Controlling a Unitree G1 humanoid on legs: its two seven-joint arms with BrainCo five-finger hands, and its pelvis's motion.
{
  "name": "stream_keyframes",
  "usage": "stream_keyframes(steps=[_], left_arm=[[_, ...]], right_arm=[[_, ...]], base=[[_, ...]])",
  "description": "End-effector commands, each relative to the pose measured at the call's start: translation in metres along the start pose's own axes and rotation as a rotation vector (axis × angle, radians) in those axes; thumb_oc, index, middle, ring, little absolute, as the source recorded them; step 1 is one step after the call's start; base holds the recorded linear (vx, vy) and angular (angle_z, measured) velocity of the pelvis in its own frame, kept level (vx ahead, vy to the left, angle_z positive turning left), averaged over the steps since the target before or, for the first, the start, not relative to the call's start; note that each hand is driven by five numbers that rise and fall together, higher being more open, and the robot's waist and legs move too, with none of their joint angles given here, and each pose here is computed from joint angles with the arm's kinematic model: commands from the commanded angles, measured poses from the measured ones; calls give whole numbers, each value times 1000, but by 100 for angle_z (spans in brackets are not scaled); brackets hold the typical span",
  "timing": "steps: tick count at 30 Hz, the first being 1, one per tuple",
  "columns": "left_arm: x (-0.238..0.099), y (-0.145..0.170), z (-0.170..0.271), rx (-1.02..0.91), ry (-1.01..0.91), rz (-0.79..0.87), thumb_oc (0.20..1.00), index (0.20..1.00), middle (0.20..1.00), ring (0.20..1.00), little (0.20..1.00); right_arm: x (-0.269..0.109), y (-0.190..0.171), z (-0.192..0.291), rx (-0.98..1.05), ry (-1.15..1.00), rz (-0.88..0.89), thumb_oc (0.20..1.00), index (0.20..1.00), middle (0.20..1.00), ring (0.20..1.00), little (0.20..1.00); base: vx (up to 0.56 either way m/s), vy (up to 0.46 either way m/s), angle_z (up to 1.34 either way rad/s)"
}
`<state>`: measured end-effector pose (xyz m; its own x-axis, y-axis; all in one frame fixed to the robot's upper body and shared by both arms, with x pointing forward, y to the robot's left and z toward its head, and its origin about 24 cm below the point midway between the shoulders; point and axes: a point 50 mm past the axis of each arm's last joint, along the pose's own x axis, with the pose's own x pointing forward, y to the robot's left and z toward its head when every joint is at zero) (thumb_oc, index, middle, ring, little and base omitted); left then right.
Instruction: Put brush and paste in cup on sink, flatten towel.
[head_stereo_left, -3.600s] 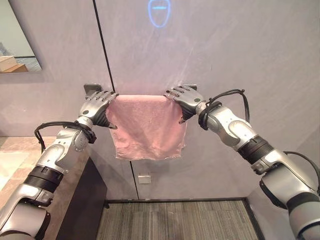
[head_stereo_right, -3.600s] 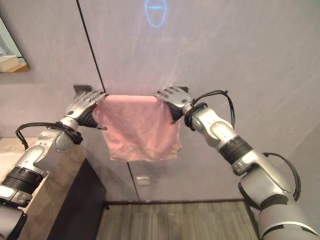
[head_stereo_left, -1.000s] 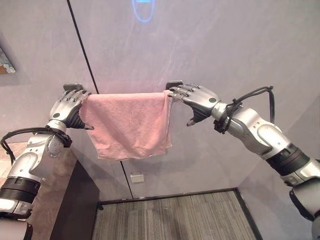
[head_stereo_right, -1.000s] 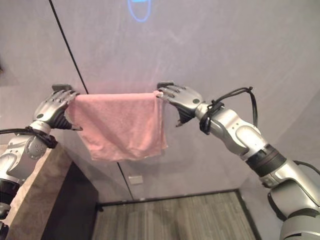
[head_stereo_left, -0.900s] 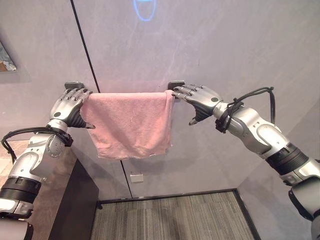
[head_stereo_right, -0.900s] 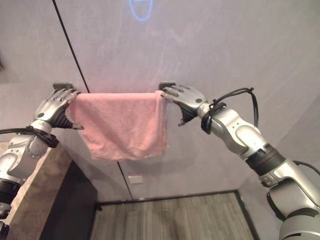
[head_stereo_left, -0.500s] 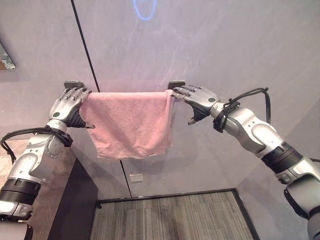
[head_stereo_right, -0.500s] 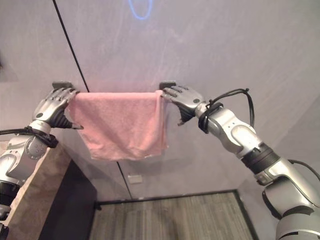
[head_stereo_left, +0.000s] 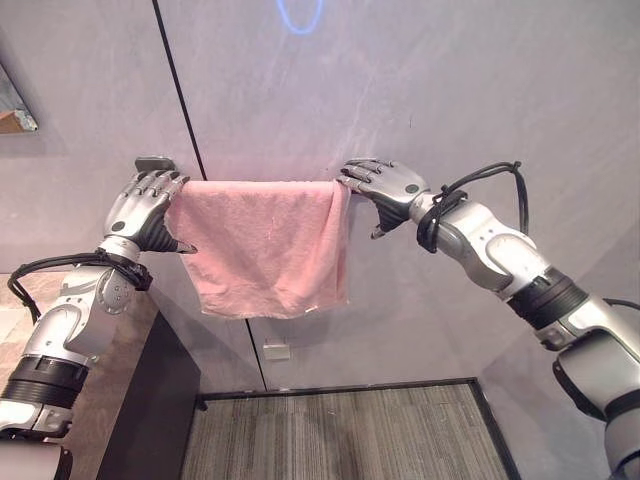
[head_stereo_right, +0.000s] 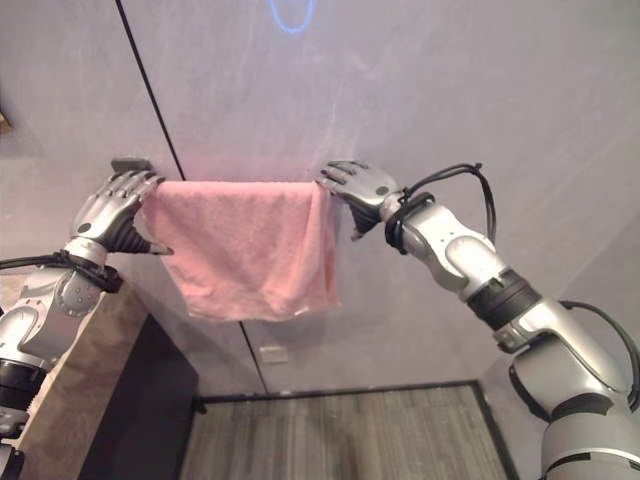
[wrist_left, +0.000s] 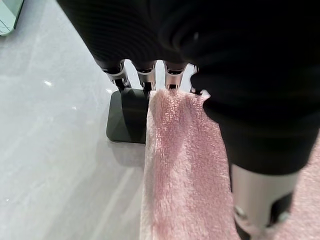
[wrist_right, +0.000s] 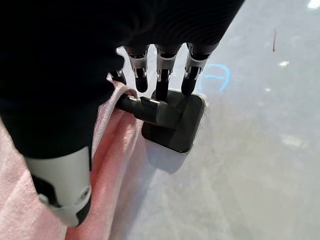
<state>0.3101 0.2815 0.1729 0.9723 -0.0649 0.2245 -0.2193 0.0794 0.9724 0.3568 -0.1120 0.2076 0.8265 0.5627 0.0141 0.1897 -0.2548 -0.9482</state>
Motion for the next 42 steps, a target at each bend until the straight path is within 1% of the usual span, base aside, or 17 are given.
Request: stream_keyframes(steps=[1, 7, 14, 21, 29, 34, 42], left_arm=[[-18, -20, -36, 43, 155, -161, 1000, 1000, 1000, 1000, 1000], [-21, -22, -37, 46, 163, -174, 1000, 1000, 1000, 1000, 1000], [-23, -24, -40, 53, 168, -197, 1000, 1000, 1000, 1000, 1000], [-24, -27, -39, 52, 163, -211, 1000, 1000, 1000, 1000, 1000], [-23, -30, -38, 42, 163, -214, 1000, 1000, 1000, 1000, 1000], [-25, -30, -40, 40, 171, -215, 1000, 1000, 1000, 1000, 1000], [-25, -27, -42, 35, 179, -204, 1000, 1000, 1000, 1000, 1000]], right_arm=[[1, -18, -9, -134, 9, 23, 1000, 1000, 1000, 1000, 1000], [-11, -19, -9, -162, -23, 34, 1000, 1000, 1000, 1000, 1000], [-25, -13, -11, -157, -39, 64, 1000, 1000, 1000, 1000, 1000], [-33, 2, -19, -169, -13, 126, 1000, 1000, 1000, 1000, 1000], [-34, 17, -36, -177, 76, 174, 1000, 1000, 1000, 1000, 1000], [-37, 28, -58, -176, 192, 198, 1000, 1000, 1000, 1000, 1000], [-42, 35, -75, -217, 276, 241, 1000, 1000, 1000, 1000, 1000]], base=[[0, 0, 0], [8, 1, 0], [8, -1, 1], [0, 0, 0], [0, 0, 0], [0, 0, 0], [0, 0, 0]])
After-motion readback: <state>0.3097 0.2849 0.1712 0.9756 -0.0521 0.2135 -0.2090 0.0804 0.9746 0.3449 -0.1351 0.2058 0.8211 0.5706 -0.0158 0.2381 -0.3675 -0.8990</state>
